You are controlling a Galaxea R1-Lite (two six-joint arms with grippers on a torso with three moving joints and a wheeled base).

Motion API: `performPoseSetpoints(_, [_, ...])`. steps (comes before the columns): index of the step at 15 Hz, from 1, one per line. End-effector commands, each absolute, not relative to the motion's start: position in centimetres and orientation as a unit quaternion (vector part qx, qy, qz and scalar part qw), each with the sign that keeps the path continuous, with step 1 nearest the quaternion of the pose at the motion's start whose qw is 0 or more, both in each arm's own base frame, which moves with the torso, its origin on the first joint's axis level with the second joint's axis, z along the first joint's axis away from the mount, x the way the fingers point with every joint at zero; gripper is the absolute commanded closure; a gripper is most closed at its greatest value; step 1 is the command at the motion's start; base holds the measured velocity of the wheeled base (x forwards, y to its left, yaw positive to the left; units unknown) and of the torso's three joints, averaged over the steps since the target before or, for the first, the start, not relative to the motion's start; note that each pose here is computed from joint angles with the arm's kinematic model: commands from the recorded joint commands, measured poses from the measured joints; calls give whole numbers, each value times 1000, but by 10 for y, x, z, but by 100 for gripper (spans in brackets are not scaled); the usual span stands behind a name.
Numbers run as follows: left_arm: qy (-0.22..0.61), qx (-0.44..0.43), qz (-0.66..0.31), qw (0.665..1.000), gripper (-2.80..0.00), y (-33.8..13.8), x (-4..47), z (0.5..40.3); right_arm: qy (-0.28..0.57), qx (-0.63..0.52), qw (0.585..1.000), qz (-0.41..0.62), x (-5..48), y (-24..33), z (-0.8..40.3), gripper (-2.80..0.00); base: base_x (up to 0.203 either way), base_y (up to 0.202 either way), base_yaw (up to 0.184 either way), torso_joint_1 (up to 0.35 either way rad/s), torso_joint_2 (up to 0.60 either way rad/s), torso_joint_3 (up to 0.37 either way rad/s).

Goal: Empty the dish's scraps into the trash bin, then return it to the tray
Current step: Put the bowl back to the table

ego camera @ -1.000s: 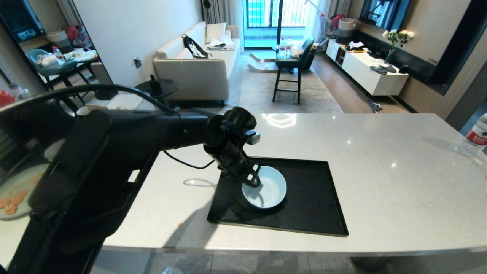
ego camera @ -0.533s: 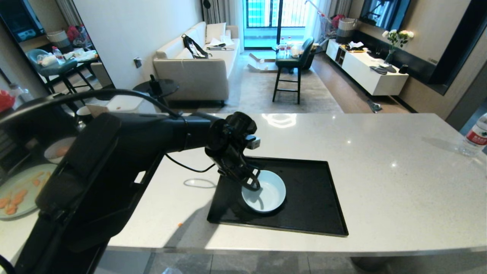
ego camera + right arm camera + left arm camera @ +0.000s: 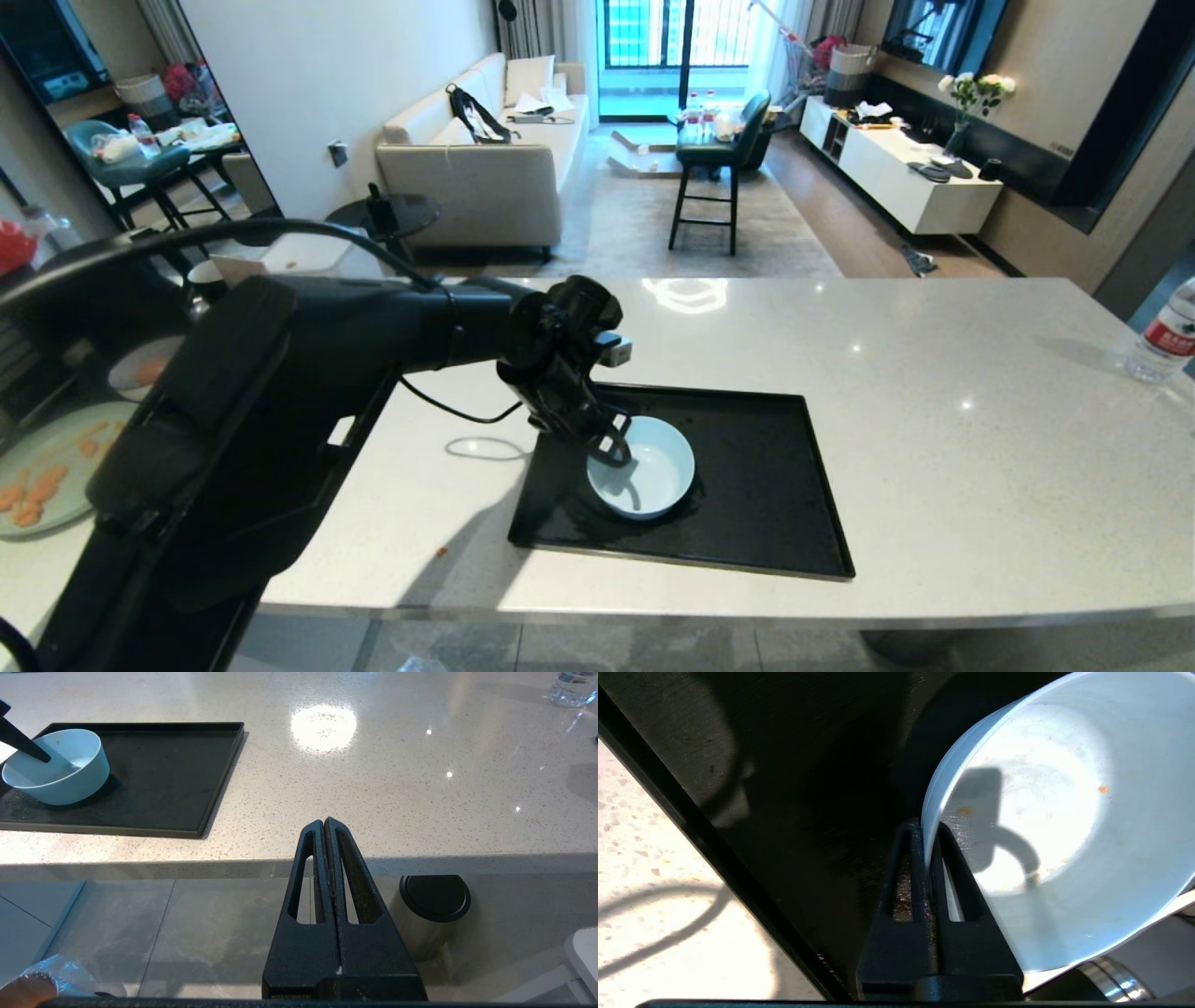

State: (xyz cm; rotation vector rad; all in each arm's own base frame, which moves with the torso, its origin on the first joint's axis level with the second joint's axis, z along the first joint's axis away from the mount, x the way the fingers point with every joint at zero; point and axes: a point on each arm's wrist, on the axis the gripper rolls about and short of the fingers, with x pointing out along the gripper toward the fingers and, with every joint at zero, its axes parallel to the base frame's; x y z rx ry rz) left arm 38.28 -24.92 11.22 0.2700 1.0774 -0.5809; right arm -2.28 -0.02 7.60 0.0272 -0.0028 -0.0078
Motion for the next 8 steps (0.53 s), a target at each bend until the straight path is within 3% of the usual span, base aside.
performPoseSetpoints(1, [506,126,-271,809,-280,-248,382,113,-1,14,1000,-4,-23,0,76,0,0,0,0,0,0,0])
performPoseSetpoints(8, [504,122,-272,811,-280,-241,371,139,-2,14,1000,-4,-23,0,76,0,0,0,0,0,0,0])
